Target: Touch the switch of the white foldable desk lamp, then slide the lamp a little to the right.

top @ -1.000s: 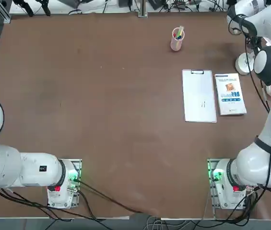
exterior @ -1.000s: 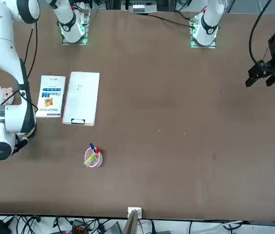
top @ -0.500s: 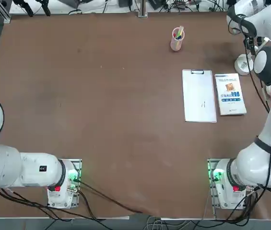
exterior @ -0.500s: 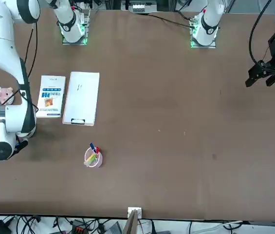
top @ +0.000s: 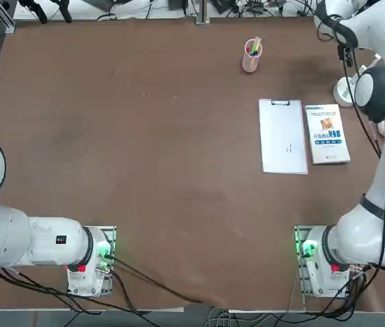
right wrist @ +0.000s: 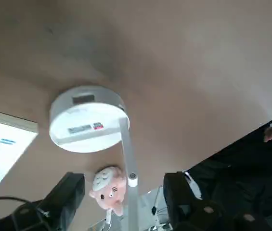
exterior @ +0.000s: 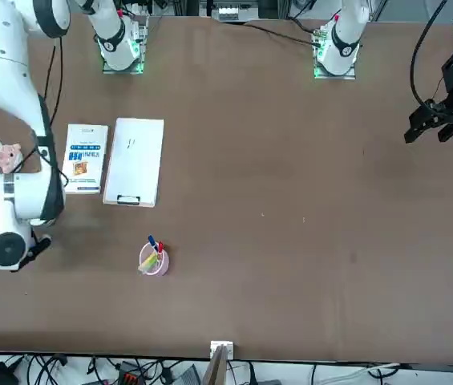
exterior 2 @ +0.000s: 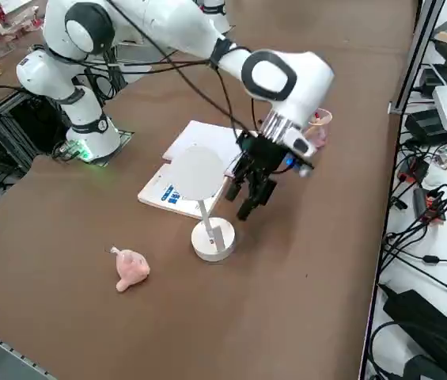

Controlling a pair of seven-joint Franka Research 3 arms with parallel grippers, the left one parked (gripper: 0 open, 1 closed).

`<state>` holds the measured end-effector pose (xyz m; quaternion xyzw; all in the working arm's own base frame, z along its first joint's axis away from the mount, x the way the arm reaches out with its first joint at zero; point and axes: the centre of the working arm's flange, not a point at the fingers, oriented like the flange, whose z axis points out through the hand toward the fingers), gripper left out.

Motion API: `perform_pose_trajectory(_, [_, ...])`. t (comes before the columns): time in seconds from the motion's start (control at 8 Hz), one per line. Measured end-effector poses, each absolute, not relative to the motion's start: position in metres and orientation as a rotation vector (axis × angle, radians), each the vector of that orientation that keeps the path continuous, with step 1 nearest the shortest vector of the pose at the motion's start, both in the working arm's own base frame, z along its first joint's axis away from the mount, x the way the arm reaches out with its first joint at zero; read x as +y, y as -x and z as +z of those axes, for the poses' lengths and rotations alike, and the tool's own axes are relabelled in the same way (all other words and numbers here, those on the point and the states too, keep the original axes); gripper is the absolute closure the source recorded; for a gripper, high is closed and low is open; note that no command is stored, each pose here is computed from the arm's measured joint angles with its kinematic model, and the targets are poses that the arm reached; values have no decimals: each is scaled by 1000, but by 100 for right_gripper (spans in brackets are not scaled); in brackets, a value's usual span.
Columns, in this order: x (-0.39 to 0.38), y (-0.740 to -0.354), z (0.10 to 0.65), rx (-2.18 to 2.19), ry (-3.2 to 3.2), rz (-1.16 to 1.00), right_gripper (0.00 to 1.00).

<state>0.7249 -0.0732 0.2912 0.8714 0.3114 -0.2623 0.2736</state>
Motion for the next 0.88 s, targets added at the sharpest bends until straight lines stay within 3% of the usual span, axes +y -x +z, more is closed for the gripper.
perform_pose_trajectory(0.38, [28, -727, 364, 912, -2289, -588, 0])
perform_pose_trajectory(0.88, [103, -644, 540, 774, -2584, -495, 0])
